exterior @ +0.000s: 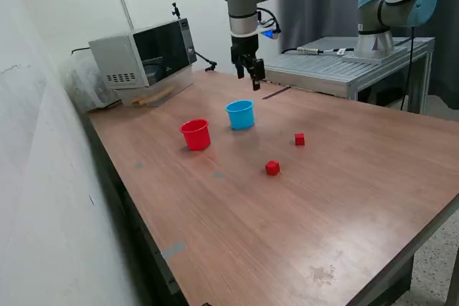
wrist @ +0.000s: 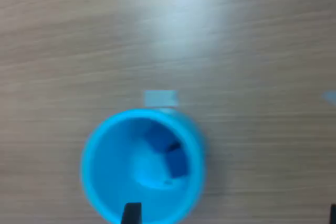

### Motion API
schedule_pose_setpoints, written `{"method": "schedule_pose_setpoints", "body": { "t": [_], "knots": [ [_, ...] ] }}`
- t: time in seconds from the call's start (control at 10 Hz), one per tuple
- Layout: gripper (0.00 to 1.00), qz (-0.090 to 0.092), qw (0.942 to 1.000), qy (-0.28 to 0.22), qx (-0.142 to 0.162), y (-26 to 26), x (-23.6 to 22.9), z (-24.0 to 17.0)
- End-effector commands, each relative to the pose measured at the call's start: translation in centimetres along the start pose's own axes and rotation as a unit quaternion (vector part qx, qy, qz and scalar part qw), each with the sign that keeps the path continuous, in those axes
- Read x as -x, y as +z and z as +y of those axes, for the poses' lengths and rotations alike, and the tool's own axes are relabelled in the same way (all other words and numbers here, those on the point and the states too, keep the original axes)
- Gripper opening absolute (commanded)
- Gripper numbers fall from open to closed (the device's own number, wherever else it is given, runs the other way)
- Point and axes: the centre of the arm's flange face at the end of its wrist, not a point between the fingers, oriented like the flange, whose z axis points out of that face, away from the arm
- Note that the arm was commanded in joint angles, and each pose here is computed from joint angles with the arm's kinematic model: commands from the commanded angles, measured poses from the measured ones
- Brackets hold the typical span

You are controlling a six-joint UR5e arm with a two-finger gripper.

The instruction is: Place red objects in the red bin, and blue objects in the blue bin.

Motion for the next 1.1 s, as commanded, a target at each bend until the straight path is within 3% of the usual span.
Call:
{"method": "schedule_pose_setpoints", "body": {
  "t": [0.0,0.1,0.2,0.3,0.4,0.5,0.7,0.8,0.9,1.0],
  "knots": [
    [1.0,0.006,0.9978,-0.063,0.019,-3.2,-6.7,-4.0],
    [1.0,0.016,0.9966,-0.079,0.017,-3.3,-8.4,-5.3],
    [1.0,0.039,0.9912,-0.124,0.026,-4.2,-11.6,-6.7],
    [1.0,0.064,0.9819,-0.176,0.028,-4.6,-13.0,-7.3],
    [1.0,0.082,0.9682,-0.235,0.027,-4.0,-13.8,-7.1],
    [1.0,0.089,0.9479,-0.305,0.017,-2.0,-14.4,-6.5],
    [1.0,0.104,0.9167,-0.386,-0.009,2.3,-15.5,-5.3],
    [1.0,0.105,0.9044,-0.413,-0.013,3.8,-15.2,-4.7],
    [1.0,0.107,0.9031,-0.416,-0.01,4.7,-14.6,-3.0],
    [1.0,0.107,0.9071,-0.407,-0.006,4.7,-13.5,-1.9]
  ]
}}
